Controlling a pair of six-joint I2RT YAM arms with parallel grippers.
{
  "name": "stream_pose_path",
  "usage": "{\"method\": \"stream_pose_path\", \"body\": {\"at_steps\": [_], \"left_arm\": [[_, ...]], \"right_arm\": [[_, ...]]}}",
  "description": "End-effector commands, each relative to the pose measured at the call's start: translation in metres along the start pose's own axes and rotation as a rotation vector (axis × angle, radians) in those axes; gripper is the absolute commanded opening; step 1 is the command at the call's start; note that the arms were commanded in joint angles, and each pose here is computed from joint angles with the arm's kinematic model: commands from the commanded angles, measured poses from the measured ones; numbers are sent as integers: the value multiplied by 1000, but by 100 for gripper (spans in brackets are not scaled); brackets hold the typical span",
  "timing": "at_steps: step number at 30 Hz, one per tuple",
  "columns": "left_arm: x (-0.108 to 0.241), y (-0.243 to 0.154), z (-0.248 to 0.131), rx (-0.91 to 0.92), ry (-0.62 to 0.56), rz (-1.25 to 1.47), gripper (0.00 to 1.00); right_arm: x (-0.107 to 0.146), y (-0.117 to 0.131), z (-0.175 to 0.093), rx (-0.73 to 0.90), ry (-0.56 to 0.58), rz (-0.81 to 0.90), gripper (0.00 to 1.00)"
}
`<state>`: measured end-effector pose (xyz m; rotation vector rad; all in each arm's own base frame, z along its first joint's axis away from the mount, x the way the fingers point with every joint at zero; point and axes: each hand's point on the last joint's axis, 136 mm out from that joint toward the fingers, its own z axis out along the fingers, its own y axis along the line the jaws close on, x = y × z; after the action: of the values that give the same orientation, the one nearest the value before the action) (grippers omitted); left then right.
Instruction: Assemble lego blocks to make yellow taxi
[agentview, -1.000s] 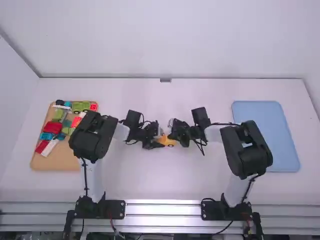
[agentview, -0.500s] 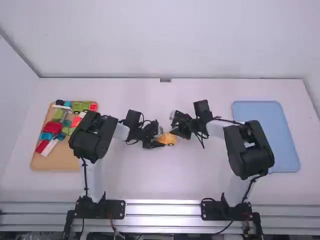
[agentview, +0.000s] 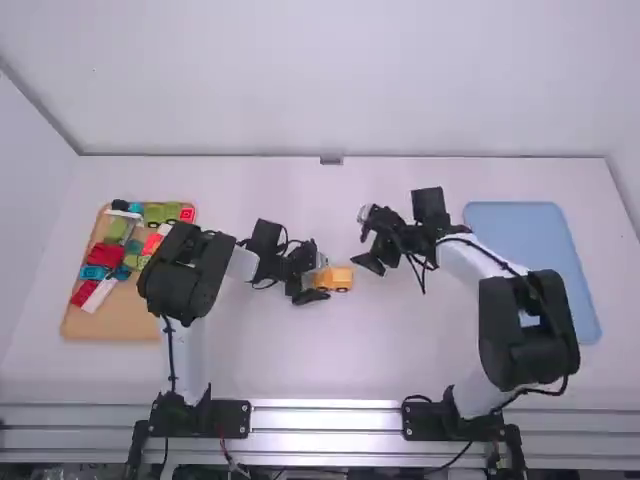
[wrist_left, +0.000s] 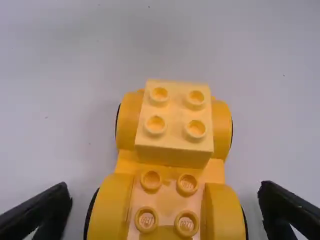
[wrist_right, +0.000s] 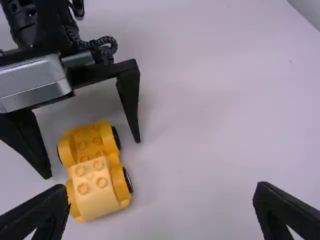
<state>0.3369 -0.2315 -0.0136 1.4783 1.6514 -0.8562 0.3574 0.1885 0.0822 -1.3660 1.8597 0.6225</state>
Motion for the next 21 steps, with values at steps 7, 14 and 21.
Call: {"method": "stream_pose_path", "body": {"at_steps": [7,14,21], "left_arm": [[-29,21,-56,-107,8,-40,99],[-51,23,-117,-195,16,-119,99],[-34,42,-194,-493,78,-609,99]], "right_arm": [[-11,0,-1,6,-11,-24,98],[-15,0,4,23,7,-53,98],[-29,-14,9,103,-14,-13,98]]}}
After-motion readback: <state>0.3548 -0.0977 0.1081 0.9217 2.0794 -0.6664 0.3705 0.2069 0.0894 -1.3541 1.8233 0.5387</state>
